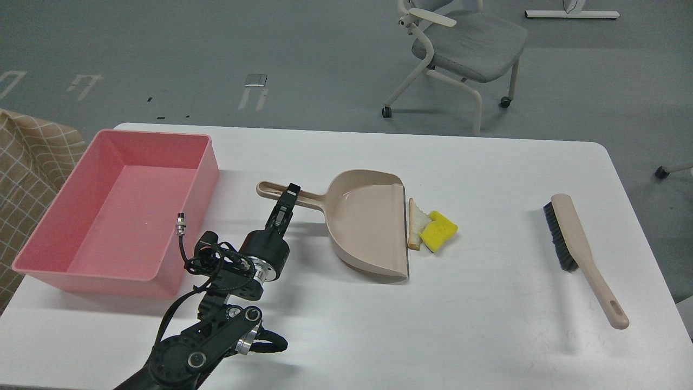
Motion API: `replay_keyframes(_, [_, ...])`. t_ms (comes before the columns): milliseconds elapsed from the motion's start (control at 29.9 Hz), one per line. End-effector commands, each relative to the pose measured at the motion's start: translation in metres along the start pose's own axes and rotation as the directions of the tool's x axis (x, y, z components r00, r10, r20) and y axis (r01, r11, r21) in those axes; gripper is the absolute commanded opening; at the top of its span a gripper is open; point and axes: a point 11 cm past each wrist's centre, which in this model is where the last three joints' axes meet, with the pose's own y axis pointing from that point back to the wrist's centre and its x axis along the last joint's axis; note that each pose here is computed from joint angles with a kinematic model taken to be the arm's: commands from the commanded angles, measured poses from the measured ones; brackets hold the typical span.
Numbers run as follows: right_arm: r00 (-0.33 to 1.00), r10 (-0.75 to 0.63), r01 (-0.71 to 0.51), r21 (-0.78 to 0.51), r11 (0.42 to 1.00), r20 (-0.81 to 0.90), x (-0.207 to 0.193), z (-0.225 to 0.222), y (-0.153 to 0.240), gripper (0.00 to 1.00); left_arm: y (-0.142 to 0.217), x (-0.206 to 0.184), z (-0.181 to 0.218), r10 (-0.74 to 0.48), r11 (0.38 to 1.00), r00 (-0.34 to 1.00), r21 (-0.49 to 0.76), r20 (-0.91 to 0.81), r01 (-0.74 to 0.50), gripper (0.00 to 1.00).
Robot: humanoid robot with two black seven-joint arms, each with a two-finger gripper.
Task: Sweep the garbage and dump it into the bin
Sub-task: 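Move the right gripper down to the brush handle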
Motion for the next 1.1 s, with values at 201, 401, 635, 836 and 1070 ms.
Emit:
replay_keyframes(201, [0.98, 0.037, -0.017, 0.1, 0.995, -0.197, 0.014, -0.028, 0.027, 1.0, 0.0, 0.0, 0.001, 0.001, 1.0, 1.0, -0.005, 0.0, -0.001, 0.06])
replay_keyframes(401, [0.89, -0.051, 0.003, -0.107, 0.994, -0.453, 0.012, -0.002, 0.036, 0.99, -0.001, 0.001, 0.001, 0.0, 1.0, 1.0, -0.006, 0.002, 0.0, 0.06])
replay_keyframes(635, [0.762, -0.308, 0.075, -0.394, 0.916, -0.57, 0.016, 0.014, 0.047, 0.98, 0.0, 0.004, -0.001, 0.002, 1.0, 1.0, -0.004, 0.012, -0.002, 0.06])
replay_keyframes(836, [0.584, -0.569, 0.069, -0.663, 0.746, -0.579, 0.005, 0.064, 0.069, 0.98, 0.0, 0.004, -0.001, 0.002, 1.0, 1.0, -0.007, 0.012, -0.002, 0.06])
replay_keyframes(1070, [0.368, -0.713, 0.033, -0.758, 0.652, -0.597, -0.002, 0.087, 0.078, 0.98, 0.0, 0.0, 0.002, -0.001, 1.0, 1.0, -0.018, 0.002, 0.001, 0.06])
